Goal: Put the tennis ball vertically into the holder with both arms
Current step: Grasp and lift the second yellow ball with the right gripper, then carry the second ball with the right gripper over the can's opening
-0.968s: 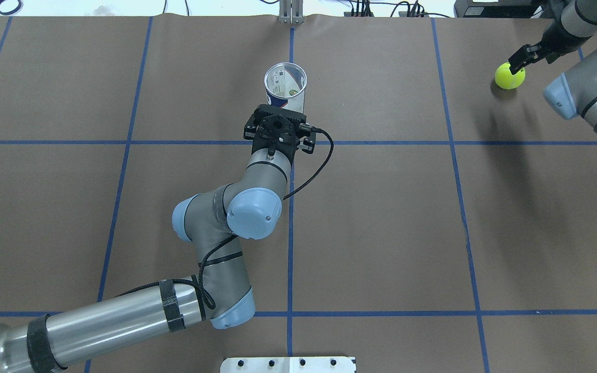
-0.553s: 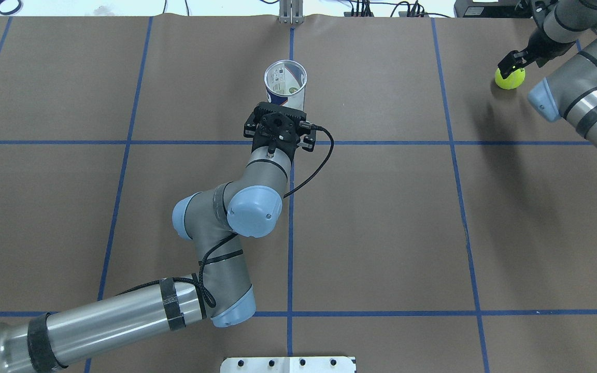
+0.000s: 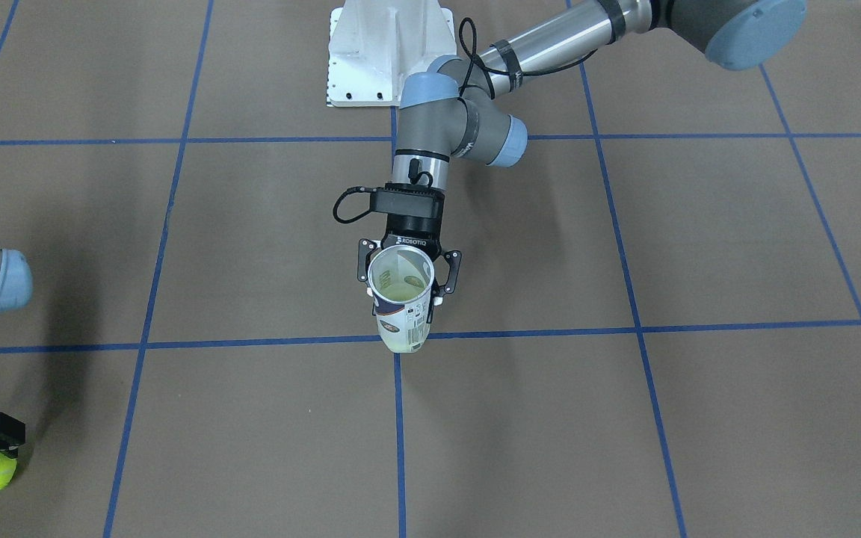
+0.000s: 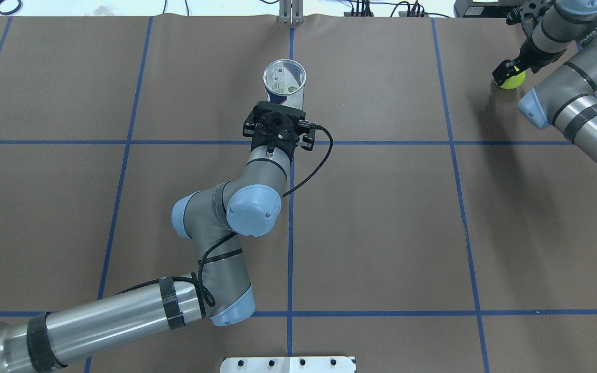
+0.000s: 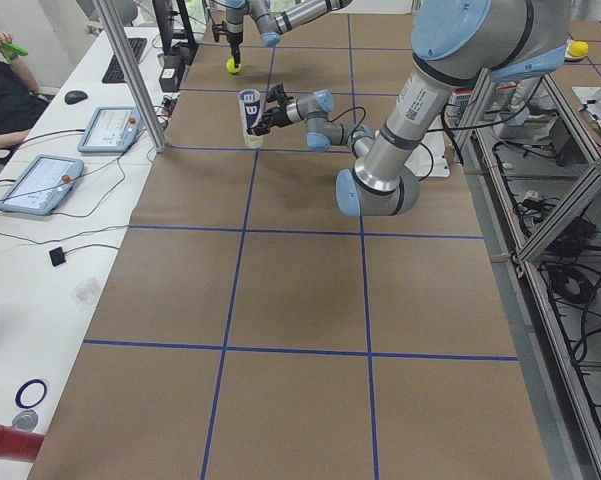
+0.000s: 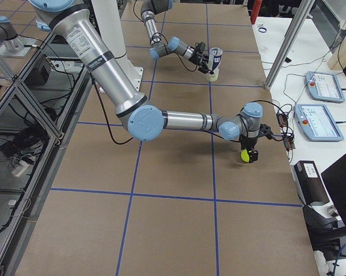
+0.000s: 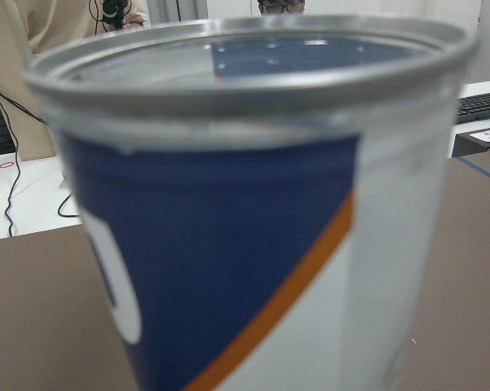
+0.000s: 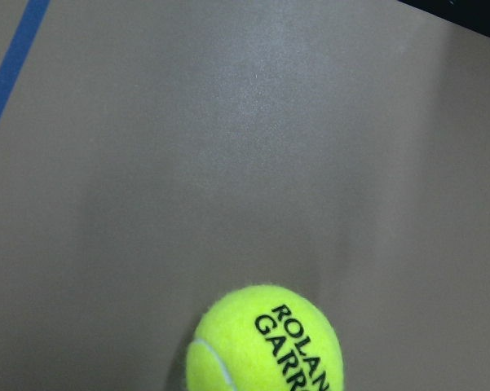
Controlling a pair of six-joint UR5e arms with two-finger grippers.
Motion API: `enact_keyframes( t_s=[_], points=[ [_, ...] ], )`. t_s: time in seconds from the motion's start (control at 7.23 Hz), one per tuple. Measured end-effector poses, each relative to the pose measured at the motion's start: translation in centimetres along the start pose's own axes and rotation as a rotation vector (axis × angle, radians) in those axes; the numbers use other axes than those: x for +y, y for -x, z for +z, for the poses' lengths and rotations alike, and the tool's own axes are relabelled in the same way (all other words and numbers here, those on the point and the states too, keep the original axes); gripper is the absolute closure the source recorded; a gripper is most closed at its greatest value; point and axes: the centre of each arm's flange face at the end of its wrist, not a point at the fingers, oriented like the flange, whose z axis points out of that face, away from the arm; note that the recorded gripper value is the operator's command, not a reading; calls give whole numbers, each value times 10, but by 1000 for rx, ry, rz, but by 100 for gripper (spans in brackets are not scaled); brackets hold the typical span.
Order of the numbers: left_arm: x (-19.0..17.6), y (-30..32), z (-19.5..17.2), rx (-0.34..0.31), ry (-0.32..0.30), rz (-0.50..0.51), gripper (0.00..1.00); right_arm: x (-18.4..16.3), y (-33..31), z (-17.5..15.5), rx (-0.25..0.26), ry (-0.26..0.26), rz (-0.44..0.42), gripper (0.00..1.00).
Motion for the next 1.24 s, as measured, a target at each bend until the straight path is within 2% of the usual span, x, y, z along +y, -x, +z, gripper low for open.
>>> enact_keyframes(
  t_s=[0.14, 0.41, 0.69, 0.83, 0.97, 1.24],
  points=[
    [0, 0, 0, 0, 0, 0, 23, 0, 2, 3, 4, -1, 0, 100],
    [0, 0, 0, 0, 0, 0, 23, -7, 7, -2, 1, -12, 9, 100],
    [0, 0, 0, 0, 0, 0, 23, -28, 18, -30, -32, -54, 24, 100],
    [0, 0, 0, 0, 0, 0, 23, -42, 33, -60, -89, -86, 65, 100],
    [0, 0, 0, 0, 0, 0, 23, -58, 62, -102, -172, -108, 136, 100],
    [3, -2, -1, 3, 3, 2, 23, -87, 160, -218, -367, -93, 319, 100]
  ],
)
